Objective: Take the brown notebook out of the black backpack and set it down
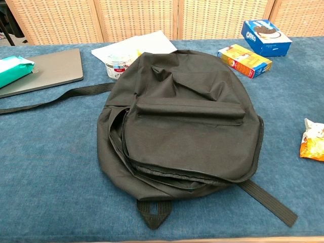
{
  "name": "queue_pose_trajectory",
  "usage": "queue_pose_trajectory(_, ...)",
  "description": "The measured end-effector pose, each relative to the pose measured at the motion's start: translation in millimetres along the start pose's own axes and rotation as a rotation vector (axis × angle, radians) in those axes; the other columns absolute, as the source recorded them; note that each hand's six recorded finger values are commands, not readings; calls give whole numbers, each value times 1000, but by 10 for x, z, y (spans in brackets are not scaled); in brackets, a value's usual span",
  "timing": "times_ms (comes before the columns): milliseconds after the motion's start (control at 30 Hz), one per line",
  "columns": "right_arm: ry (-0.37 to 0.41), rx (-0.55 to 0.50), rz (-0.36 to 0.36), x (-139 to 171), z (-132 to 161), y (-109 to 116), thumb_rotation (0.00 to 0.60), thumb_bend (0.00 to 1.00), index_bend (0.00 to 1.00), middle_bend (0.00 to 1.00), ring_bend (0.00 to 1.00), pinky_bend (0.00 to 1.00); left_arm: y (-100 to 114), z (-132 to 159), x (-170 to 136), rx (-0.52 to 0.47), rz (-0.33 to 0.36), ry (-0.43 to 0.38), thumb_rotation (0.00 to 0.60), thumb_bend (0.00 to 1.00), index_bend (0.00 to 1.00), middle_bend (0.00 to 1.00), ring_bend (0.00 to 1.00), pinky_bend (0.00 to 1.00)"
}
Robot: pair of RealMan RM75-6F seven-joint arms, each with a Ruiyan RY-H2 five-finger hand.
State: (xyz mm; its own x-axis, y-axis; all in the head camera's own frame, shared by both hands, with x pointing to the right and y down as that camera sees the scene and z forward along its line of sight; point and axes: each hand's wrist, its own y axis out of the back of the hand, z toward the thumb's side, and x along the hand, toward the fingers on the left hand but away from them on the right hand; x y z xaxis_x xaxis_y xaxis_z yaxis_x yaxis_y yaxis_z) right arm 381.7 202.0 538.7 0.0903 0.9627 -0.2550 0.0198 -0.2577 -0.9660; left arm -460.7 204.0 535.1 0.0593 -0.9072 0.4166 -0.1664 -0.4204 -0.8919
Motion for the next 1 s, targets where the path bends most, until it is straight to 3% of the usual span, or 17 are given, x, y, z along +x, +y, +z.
queue_pose_trajectory(167,20,-25,26,22,53,-18,600,0,24,0,0,0,-5,1,-6,5,-1,0,600,157,0,0,0,0)
queue_pose_trajectory(367,125,-99,157,-33,313,-156,600,0,23,0,0,0,-12,24,-3,5,-5,-8,600,166,0,0,0,0)
queue_pose_trajectory(700,490,-129,343,-495,1339,-328,600,0,92,0,0,0,-4,22,33,-6,-10,-40,600,196,0,0,0,0)
queue_pose_trajectory(833,571,-164,399,-554,1762,-414,600,0,111,0,0,0,-11,9,46,-4,-14,-38,600,201,0,0,0,0)
queue_pose_trajectory(1000,611,-239,477,-529,2214,-574,600,0,111,0,0,0,-13,-32,60,-4,-17,-25,600,202,0,0,0,0)
